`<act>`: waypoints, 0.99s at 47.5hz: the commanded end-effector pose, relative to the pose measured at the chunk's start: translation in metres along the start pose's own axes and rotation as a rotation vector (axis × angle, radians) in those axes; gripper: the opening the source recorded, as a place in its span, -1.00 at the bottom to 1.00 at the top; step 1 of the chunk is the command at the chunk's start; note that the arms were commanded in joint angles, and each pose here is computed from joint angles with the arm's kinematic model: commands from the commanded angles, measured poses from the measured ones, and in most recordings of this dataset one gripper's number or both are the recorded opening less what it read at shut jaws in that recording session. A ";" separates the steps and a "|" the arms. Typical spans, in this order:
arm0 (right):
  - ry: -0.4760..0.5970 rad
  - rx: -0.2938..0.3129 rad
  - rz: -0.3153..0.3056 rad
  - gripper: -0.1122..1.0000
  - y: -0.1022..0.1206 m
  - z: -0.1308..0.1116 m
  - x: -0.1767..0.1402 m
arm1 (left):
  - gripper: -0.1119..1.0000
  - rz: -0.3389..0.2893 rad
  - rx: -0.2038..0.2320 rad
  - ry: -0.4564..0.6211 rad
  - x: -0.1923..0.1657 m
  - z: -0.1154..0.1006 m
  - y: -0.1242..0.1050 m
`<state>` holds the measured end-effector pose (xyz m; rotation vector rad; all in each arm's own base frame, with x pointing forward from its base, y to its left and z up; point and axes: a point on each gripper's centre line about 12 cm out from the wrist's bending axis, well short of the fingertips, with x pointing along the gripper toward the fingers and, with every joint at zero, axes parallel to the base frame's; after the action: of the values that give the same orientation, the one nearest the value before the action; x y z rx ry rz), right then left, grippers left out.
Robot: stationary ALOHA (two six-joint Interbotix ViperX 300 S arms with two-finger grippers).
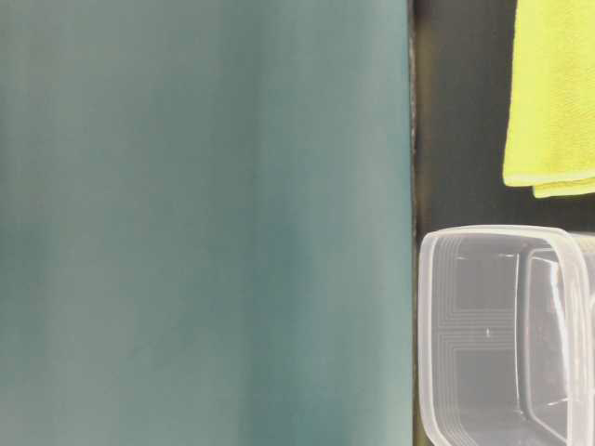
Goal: Place the yellow towel into the container with the left arm.
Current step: 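Move the left gripper over the container toward the yellow towel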
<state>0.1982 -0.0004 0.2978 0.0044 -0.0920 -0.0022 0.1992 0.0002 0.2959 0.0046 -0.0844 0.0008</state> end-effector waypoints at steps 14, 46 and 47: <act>0.022 0.063 0.002 -0.80 0.001 0.011 -0.001 | -0.80 0.028 -0.033 0.348 0.065 0.028 0.005; 0.031 0.058 -0.027 0.68 -0.004 0.025 -0.016 | -0.16 0.056 -0.019 0.797 0.214 0.005 0.015; 0.028 0.058 -0.027 0.67 -0.004 0.026 -0.017 | -0.05 0.057 -0.019 0.815 0.219 0.001 0.015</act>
<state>0.1804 -0.0049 0.3097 0.0640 -0.0315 -0.0270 0.3960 0.0135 0.3124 -0.0212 0.7017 0.0544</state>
